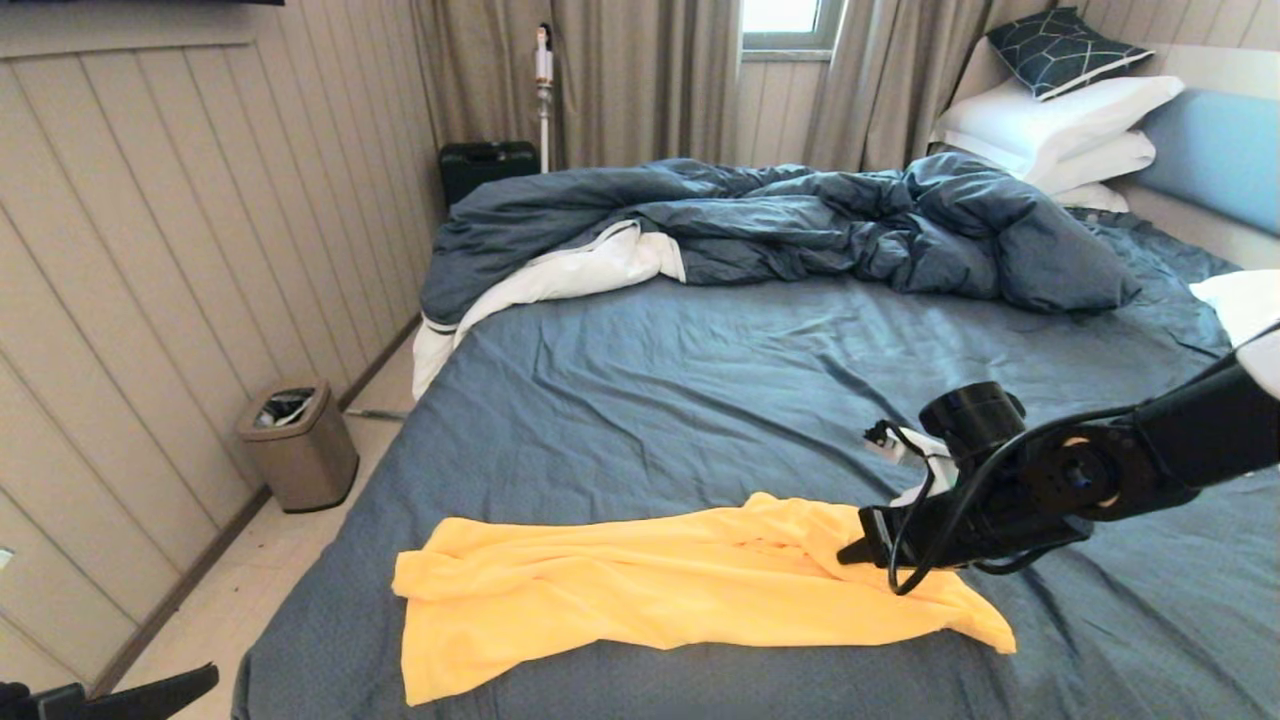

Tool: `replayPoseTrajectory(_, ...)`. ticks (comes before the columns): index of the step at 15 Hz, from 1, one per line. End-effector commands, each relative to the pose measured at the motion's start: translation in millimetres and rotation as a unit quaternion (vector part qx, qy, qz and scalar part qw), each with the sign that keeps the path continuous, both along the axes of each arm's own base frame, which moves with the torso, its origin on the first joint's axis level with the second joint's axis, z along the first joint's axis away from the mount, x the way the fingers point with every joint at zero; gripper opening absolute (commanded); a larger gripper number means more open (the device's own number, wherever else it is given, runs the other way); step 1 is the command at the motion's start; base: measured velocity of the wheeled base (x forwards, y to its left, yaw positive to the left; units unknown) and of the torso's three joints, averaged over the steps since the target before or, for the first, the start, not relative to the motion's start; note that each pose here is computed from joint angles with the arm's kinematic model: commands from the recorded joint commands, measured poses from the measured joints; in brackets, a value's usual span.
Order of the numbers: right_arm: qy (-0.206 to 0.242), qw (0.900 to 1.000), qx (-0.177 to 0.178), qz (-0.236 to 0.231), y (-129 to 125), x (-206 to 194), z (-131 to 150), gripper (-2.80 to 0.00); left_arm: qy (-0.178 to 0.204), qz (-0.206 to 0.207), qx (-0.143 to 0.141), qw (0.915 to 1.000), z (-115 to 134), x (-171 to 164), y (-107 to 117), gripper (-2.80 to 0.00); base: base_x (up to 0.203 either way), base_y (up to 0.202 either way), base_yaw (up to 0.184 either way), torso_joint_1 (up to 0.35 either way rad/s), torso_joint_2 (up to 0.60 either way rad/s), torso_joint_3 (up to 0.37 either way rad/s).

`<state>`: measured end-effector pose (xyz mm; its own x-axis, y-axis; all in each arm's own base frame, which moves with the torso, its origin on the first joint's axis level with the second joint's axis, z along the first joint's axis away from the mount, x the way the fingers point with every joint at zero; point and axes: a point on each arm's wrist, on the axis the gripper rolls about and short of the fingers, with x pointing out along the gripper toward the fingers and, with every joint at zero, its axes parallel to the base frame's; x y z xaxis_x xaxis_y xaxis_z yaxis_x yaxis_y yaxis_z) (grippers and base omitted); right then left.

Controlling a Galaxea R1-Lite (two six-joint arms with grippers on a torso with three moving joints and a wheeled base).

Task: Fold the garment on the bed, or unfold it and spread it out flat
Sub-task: Fold the yellow T-shirt

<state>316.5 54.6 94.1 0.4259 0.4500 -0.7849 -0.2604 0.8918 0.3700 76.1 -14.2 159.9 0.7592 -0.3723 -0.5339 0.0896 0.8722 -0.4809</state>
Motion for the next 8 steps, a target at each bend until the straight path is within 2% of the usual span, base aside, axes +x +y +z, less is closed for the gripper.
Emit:
replayPoseTrajectory(1, -0.019, 1.000, 0.003, 0.005, 0.7, -8.5, 11.5, -2.80, 0.007, -0.004, -0.004, 1.0000, -2.6, -0.4, -0.2, -2.80, 0.000, 0.000, 0.000, 0.000, 0.00, 0.000)
replayPoseTrajectory(5, -0.055, 0.998, 0.001, 0.014, -3.4, -35.1, 23.4, -2.80, 0.003, -0.006, -0.006, 1.0000, -1.1, -0.2, -0.4, -2.80, 0.000, 0.000, 0.000, 0.000, 0.00, 0.000)
replayPoseTrajectory(8, -0.047, 0.998, -0.024, 0.032, -14.7, -52.2, 10.4, -2.80, -0.002, -0.006, -0.006, 1.0000, -0.4, -2.4, -0.1, -2.80, 0.000, 0.000, 0.000, 0.000, 0.00, 0.000)
